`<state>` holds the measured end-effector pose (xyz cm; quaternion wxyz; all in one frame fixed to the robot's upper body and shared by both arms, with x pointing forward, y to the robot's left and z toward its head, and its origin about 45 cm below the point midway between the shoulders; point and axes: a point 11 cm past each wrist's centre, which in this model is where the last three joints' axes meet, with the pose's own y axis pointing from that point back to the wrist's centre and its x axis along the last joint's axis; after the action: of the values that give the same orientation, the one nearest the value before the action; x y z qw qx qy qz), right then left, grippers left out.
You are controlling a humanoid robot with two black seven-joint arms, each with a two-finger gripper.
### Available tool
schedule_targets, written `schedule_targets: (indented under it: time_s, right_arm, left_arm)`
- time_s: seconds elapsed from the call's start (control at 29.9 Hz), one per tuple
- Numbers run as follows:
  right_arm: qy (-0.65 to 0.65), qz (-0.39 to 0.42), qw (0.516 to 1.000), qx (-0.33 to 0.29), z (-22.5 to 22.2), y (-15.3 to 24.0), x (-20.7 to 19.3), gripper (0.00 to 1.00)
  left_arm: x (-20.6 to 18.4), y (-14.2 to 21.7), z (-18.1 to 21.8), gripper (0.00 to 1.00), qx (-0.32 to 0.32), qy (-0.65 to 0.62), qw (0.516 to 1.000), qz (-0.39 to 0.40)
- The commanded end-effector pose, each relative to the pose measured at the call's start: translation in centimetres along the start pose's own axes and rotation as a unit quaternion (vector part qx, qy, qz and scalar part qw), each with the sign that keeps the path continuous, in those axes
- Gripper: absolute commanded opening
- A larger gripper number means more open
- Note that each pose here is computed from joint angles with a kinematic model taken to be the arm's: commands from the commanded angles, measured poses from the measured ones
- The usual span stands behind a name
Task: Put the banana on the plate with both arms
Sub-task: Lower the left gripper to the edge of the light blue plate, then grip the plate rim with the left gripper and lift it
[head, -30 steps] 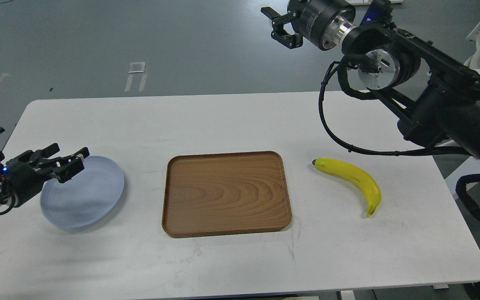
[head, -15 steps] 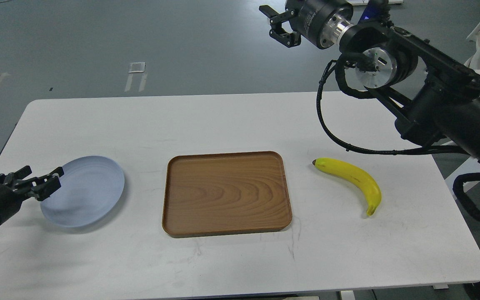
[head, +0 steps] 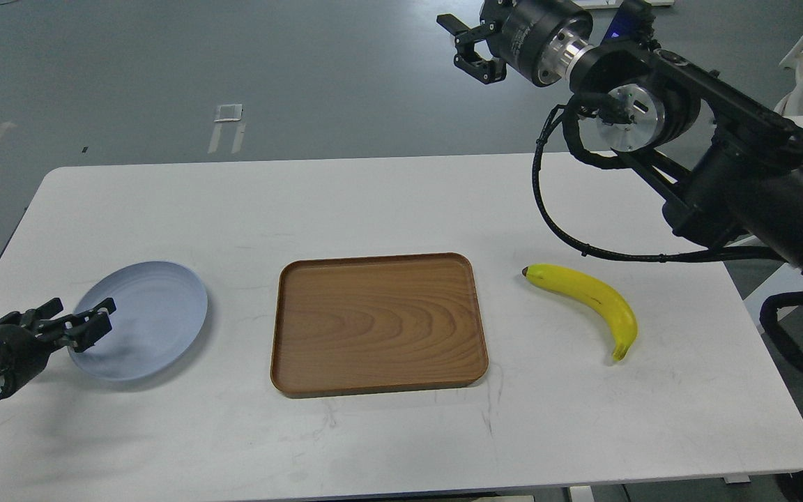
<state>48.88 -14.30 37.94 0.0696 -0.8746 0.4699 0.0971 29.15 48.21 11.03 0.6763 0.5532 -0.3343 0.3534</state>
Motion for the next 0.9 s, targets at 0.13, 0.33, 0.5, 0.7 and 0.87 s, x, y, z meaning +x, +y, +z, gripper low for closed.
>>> schedule_targets:
  time_s: [0.13,0.33,0.5,0.7,0.87]
  right_arm:
    - [0.002,0.002,1.0,-0.003,0.2,0.2,0.2,1.0]
    - [0.0,0.003,1.0,-0.005,0.6,0.3,0.3,1.0]
    - [-0.002,0.004,1.0,-0.008,0.9,0.3,0.5,1.0]
    - [-0.001,0.005,1.0,-0.007,0.9,0.4,0.5,1.0]
    - [-0.004,0.006,1.0,-0.01,1.2,0.4,0.6,1.0]
  left_arm:
    - [-0.7,0.1,-0.9,0.71,0.013,-0.006,1.0,-0.006]
    - [-1.2,0.3,-0.9,0.46,0.012,-0.005,1.0,-0.012]
    - [-1.5,0.5,-1.0,0.16,0.014,-0.004,1.0,-0.015]
    - [-1.5,0.5,-1.1,0.0,0.014,-0.006,1.0,-0.015]
    - [-1.0,0.3,-0.6,0.0,-0.005,-0.008,1.0,-0.006]
